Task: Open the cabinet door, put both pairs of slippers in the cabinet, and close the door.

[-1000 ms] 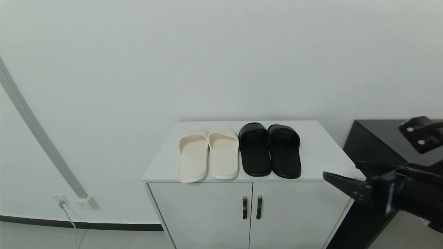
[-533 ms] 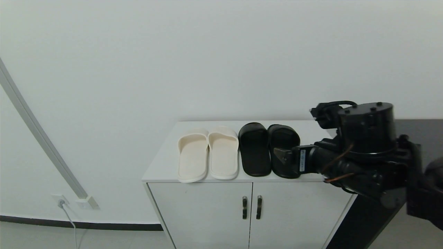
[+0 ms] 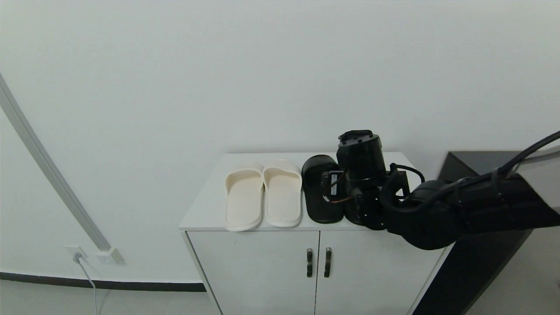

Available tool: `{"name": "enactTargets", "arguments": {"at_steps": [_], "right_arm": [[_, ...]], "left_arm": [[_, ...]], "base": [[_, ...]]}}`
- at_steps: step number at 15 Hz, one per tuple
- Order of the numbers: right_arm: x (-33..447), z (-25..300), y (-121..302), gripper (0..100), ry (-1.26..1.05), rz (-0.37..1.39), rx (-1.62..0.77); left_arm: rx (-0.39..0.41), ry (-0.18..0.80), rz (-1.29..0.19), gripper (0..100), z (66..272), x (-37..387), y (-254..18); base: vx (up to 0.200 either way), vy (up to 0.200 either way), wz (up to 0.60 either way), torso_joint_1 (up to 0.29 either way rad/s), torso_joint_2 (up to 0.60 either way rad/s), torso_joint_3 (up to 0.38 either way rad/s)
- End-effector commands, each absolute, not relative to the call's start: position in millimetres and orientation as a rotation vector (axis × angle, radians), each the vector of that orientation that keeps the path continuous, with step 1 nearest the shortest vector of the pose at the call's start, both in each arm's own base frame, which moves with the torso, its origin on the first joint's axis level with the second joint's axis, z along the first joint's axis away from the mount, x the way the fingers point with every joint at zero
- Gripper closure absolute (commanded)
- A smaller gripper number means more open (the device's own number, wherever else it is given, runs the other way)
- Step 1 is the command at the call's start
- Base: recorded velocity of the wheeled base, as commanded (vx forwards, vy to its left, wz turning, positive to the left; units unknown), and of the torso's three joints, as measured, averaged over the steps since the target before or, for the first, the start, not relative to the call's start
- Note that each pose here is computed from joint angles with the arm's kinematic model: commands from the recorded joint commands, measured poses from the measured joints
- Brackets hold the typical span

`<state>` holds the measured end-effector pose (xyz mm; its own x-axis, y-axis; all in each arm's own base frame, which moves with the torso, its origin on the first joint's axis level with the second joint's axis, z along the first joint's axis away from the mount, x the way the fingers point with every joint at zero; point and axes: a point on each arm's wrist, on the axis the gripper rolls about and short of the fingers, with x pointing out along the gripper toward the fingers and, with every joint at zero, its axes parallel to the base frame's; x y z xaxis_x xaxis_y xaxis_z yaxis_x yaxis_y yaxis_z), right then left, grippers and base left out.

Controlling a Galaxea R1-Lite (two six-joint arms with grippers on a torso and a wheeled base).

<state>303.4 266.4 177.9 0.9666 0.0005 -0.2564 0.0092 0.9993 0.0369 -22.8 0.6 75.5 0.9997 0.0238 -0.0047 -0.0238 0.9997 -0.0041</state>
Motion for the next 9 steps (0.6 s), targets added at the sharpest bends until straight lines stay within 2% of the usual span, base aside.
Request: {"name": "enactTargets", "arguments": {"at_steps": [1,9], "right_arm": [[322,159,281,0,0.266,-0.031,0.023],[369,147,284,0,0.232,-0.104,0.053]], "left_arm": [[-0.005,0.005,0.025,100,75,-23,1],[-0.008,0.004,0.028,100,75,-23,1]], "base": [[0.000,0.000,0.00,0.000,0.00,0.000],[0.000,0.000,0.00,0.000,0.00,0.000]]}}
